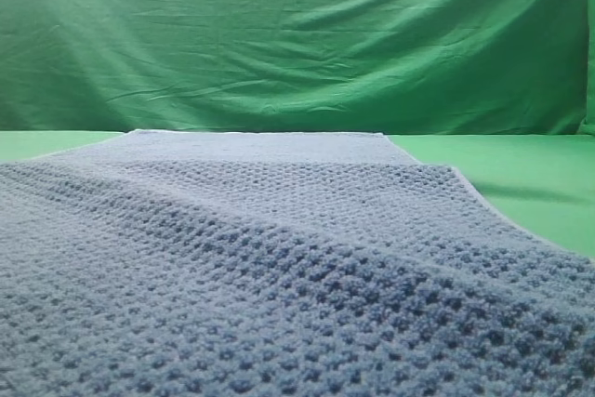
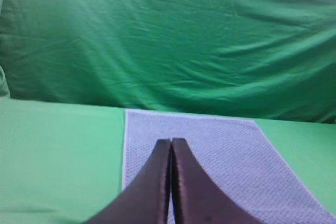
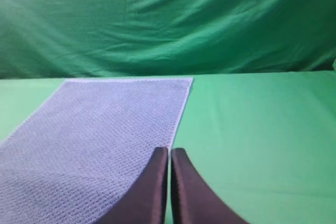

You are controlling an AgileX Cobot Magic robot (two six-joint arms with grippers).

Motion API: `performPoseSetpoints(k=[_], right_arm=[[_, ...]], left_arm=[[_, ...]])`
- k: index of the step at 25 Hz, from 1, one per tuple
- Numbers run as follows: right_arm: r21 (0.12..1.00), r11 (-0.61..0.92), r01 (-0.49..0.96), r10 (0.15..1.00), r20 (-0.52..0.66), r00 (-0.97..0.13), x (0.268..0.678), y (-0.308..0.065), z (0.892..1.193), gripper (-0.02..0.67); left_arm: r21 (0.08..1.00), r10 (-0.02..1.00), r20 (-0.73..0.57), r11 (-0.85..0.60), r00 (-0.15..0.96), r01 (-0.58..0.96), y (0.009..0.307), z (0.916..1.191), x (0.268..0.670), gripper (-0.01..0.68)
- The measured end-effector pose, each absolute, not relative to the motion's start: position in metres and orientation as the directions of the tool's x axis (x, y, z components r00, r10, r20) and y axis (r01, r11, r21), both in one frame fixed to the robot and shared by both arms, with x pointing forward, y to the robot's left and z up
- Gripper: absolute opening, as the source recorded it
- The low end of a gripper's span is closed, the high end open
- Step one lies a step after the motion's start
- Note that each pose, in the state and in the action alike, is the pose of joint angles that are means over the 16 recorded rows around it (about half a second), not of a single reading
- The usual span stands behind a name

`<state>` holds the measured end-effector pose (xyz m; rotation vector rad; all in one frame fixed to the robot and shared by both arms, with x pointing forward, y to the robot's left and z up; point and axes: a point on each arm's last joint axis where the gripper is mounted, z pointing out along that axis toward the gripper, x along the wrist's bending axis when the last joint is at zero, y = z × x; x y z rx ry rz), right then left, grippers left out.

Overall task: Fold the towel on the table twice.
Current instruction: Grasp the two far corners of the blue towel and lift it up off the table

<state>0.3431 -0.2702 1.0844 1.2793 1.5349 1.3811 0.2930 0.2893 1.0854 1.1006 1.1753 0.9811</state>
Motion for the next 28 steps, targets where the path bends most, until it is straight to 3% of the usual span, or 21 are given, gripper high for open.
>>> performPoseSetpoints(k=[12, 21, 28], right_arm=[[0.949, 0.046, 0.313, 0.947, 0.058, -0.316, 0.367, -0.264, 1.088, 0.0], [0.9, 0.154, 0.408, 0.917, 0.023, -0.397, 0.392, -0.255, 1.104, 0.0], [0.812, 0.214, 0.543, 0.902, 0.05, -0.429, 0.433, -0.248, 1.106, 0.0]], left_arm=[[0.982, 0.97, -0.185, 0.187, 0.155, 0.003, 0.288, 1.091, 0.3, 0.0], [0.955, 0.969, -0.188, 0.143, 0.158, 0.261, 0.283, 1.089, 0.339, 0.0], [0.856, 0.971, -0.17, 0.062, 0.166, 0.514, 0.278, 1.091, 0.394, 0.0]])
